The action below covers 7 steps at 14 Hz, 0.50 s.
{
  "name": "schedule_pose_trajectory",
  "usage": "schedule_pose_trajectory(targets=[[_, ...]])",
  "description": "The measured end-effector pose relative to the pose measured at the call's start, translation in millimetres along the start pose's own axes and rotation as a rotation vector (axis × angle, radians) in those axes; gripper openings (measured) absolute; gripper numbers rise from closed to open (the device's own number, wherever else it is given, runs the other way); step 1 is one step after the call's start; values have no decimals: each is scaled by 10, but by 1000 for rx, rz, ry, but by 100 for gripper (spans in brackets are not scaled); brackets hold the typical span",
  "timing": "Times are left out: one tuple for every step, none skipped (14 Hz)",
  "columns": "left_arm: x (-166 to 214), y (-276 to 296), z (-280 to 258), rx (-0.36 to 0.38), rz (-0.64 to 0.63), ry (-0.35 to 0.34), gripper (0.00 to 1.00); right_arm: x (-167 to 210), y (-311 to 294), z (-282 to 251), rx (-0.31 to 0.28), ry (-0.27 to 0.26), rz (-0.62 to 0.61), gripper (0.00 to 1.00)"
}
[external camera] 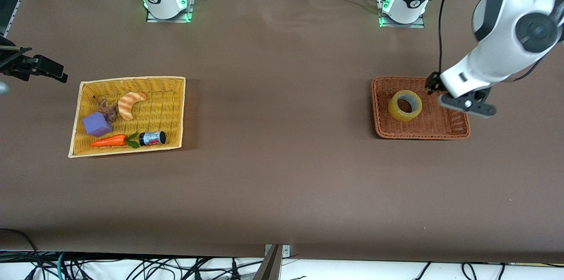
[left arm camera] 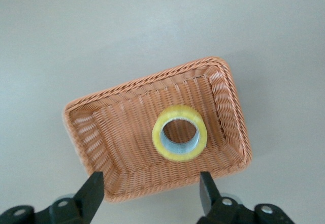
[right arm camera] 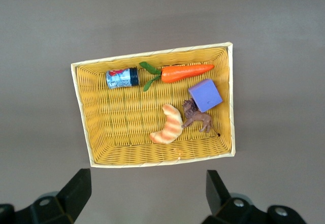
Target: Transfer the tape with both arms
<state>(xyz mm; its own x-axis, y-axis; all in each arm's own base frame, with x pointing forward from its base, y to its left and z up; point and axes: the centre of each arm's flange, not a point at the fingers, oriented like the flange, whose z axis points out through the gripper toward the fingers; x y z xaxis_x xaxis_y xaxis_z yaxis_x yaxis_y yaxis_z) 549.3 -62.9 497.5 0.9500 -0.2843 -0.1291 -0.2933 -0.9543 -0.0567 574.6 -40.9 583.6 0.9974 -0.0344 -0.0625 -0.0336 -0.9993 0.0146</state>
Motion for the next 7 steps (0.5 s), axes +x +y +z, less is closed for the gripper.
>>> schedule_pose_trajectory(targets=[[-30, 6, -243, 2, 0, -3, 85, 0, 0, 0, 0, 0, 0, 100], [-34, 51, -413, 4, 7, 0, 86, 0, 0, 0, 0, 0, 0, 100], [-26, 114, -520, 5, 18, 5, 89, 0, -1, 0, 0, 0, 0, 100], [-14, 160, -581, 4, 27, 8, 89, 0, -1, 0, 0, 0, 0, 100], [-3, 185, -604, -1, 31, 10, 97, 0, 0, 0, 0, 0, 0, 100], [7, 220, -611, -6, 37, 12, 100, 0, 0, 0, 0, 0, 0, 100], [12, 239, -612, -5, 39, 11, 100, 0, 0, 0, 0, 0, 0, 100]])
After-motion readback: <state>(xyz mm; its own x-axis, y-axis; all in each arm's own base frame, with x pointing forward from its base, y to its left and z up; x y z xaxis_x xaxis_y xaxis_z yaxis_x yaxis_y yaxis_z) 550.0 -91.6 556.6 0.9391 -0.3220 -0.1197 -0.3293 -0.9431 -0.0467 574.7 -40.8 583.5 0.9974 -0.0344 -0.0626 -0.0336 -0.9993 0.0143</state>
